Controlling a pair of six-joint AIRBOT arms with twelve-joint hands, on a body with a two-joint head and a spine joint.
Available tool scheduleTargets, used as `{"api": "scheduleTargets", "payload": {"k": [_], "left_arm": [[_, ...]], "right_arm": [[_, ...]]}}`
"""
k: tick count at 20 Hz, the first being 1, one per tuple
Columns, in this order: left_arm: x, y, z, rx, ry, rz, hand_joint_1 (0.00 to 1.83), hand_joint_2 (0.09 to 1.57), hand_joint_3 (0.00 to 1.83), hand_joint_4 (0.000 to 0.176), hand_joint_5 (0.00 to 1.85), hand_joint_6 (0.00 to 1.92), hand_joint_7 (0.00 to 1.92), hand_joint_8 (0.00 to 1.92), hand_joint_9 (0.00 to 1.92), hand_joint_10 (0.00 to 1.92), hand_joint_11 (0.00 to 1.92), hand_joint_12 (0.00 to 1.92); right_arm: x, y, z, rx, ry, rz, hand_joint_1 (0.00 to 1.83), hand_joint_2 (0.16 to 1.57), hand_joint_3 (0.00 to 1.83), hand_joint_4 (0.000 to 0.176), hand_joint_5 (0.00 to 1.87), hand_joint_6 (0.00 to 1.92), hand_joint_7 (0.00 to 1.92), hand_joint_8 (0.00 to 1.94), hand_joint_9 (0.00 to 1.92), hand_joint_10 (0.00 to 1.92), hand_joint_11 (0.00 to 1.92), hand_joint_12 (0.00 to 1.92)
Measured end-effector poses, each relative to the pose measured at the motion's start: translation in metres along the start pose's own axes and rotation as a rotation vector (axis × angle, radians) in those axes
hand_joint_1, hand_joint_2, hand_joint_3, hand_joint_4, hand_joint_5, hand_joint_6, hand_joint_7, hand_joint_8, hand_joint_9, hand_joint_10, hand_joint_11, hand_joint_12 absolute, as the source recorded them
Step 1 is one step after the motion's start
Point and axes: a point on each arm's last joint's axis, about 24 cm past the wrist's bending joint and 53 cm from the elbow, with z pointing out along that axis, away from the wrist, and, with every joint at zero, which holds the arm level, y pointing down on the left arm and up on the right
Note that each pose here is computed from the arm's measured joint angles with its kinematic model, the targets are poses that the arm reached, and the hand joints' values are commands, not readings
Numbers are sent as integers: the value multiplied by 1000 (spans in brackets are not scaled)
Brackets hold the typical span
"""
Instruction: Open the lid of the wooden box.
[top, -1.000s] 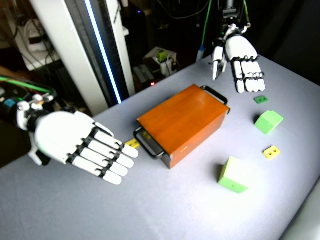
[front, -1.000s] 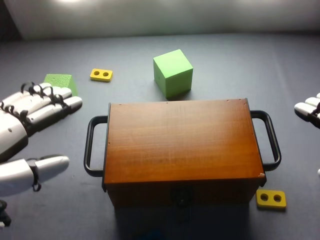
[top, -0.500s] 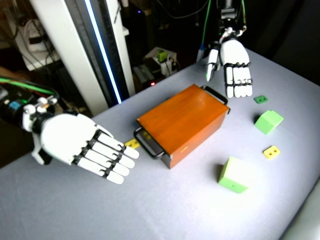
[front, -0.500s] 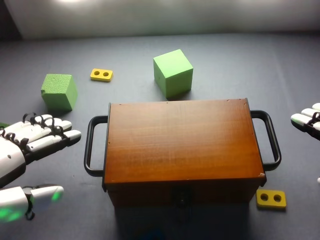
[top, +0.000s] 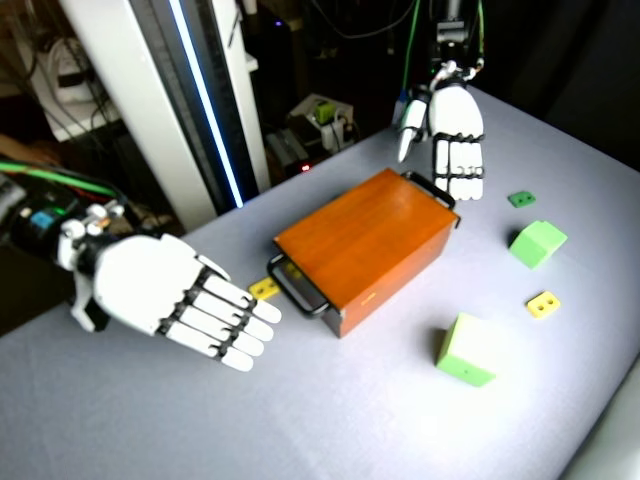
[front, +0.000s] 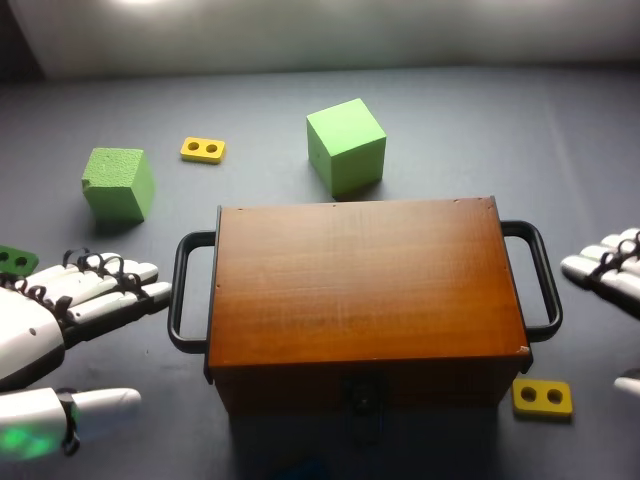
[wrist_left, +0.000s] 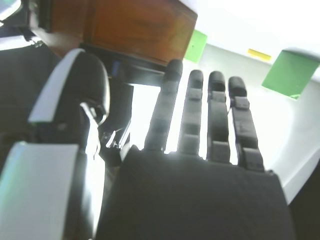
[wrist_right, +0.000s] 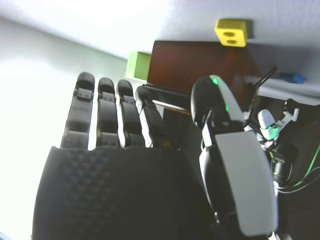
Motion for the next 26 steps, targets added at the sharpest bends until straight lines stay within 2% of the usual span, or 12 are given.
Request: {"api": "scheduleTargets", "payload": {"k": [8,16,19,22,23,24,25,26], "left_arm": [[0,-2,2,8,6,-3,91,1407,0,0,74,2,0,0,0,0,0,0],[14,-1,6,11,54,-19,68,1409,2,0,92,5,0,0,0,0,0,0],[18,-5,9,23,65,-21,78,1408,1,0,95,5,0,0,0,0,0,0],[18,-4,10,22,70,-18,175,1405,0,11,36,1,0,0,0,0,0,0],[18,-4,10,21,70,-19,201,1404,0,19,11,0,0,0,0,0,0,0],[19,-4,10,20,71,-19,196,1412,1,39,1,0,0,0,0,0,0,0],[19,-3,10,18,72,-18,197,1417,3,48,0,0,0,0,0,0,0,0],[18,-3,10,18,72,-14,244,1412,0,49,0,0,0,0,0,0,0,0]], "right_arm": [[20,6,14,-22,66,-4,457,1389,2,0,30,8,0,0,0,0,0,0],[24,12,20,-40,80,-12,510,1383,0,0,48,7,0,0,0,0,0,0],[25,13,22,-44,83,-2,528,1379,0,0,55,8,0,0,0,0,0,0],[25,13,22,-48,83,3,560,1388,1,0,43,1,0,0,0,0,0,0],[25,14,22,-50,85,1,562,1391,2,0,30,0,0,0,0,0,0,0],[26,14,22,-52,87,-1,562,1391,2,0,26,0,0,0,0,0,0,0],[26,14,22,-52,87,0,536,1392,2,0,17,1,0,0,0,0,0,0],[25,15,23,-53,87,4,521,1392,2,0,10,0,0,0,0,0,0,0]]}}
